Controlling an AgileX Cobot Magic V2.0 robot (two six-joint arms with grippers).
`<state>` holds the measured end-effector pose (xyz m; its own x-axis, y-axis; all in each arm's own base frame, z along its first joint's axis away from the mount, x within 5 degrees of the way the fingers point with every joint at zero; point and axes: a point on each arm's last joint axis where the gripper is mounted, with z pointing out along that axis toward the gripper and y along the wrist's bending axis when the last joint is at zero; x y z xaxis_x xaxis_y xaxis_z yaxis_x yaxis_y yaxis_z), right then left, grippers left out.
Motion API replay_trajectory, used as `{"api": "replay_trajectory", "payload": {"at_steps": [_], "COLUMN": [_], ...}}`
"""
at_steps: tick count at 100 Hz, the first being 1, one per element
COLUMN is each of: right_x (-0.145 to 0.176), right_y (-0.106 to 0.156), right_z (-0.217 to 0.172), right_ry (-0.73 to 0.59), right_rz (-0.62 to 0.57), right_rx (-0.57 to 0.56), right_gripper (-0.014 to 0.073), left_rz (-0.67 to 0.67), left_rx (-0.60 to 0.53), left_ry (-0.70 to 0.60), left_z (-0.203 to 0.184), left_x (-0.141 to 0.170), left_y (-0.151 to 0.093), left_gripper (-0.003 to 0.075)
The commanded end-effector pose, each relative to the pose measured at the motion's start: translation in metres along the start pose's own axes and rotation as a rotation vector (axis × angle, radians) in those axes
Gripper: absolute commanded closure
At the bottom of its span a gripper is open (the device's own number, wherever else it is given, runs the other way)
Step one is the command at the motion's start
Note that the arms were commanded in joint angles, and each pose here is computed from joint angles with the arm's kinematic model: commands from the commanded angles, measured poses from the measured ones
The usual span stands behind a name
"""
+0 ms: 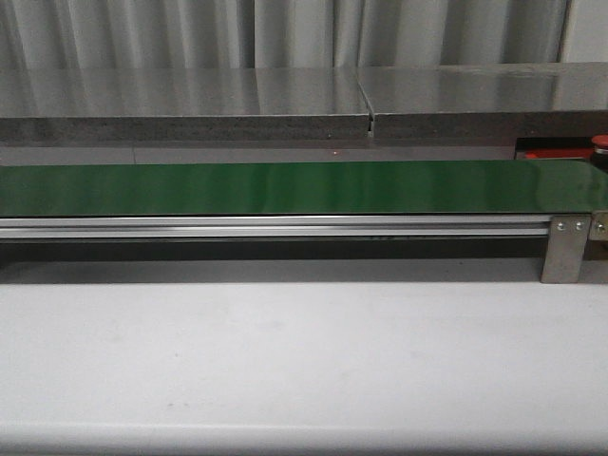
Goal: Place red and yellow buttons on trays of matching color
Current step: 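Raise the right gripper away from the trays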
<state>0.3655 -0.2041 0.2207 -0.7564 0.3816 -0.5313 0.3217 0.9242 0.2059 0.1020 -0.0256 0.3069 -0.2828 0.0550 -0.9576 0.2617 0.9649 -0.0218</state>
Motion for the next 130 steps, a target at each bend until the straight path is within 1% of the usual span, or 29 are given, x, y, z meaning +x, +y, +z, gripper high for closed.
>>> {"api": "replay_trajectory", "payload": {"at_steps": [1,12,23,37,51,64,72,83,102,105,112,130], "right_x": [-0.023,-0.029,-0.033,-0.028,-0.006,0.031,0.055,0.093,0.151,0.161,0.180,0.218], "right_y": [0.015,0.038,0.066,0.105,0.140,0.163,0.168,0.172,0.159,0.156,0.151,0.141], "right_z": [-0.046,-0.071,-0.098,-0.135,-0.169,-0.192,-0.202,-0.210,-0.223,-0.223,-0.229,-0.245], "right_ry": [-0.160,-0.223,-0.302,-0.414,-0.514,-0.568,-0.595,-0.593,-0.608,-0.605,-0.613,-0.686], "right_rz": [-0.037,-0.084,-0.167,-0.261,-0.354,-0.435,-0.470,-0.503,-0.520,-0.521,-0.515,-0.514], "right_rx": [0.010,-0.006,-0.025,-0.058,-0.098,-0.142,-0.158,-0.198,-0.221,-0.224,-0.242,-0.274], "right_gripper": [0.0078,0.0082,0.0082,0.0082,0.0082,0.0082,0.0082,0.0082,0.0098,0.0115,0.0185,0.0429], "left_rz": [-0.017,-0.017,-0.017,-0.017,-0.017,-0.017,-0.017,-0.017,-0.017,-0.017,-0.017,-0.017], "left_rx": [-0.015,-0.015,-0.015,-0.015,-0.015,-0.015,-0.015,-0.015,-0.015,-0.015,-0.015,-0.015], "left_ry": [-0.092,-0.092,-0.092,-0.092,-0.092,-0.092,-0.092,-0.092,-0.092,-0.092,-0.092,-0.092], "left_z": [-0.002,-0.002,-0.002,-0.002,-0.002,-0.002,-0.002,-0.002,-0.002,-0.002,-0.002,-0.002], "left_x": [-0.015,-0.015,-0.015,-0.015,-0.015,-0.015,-0.015,-0.015,-0.015,-0.015,-0.015,-0.015], "left_y": [0.001,0.001,0.001,0.001,0.001,0.001,0.001,0.001,0.001,0.001,0.001,0.001], "left_gripper": [0.0739,0.0739,0.0739,0.0739,0.0739,0.0739,0.0739,0.0739,0.0739,0.0739,0.0739,0.0739]}}
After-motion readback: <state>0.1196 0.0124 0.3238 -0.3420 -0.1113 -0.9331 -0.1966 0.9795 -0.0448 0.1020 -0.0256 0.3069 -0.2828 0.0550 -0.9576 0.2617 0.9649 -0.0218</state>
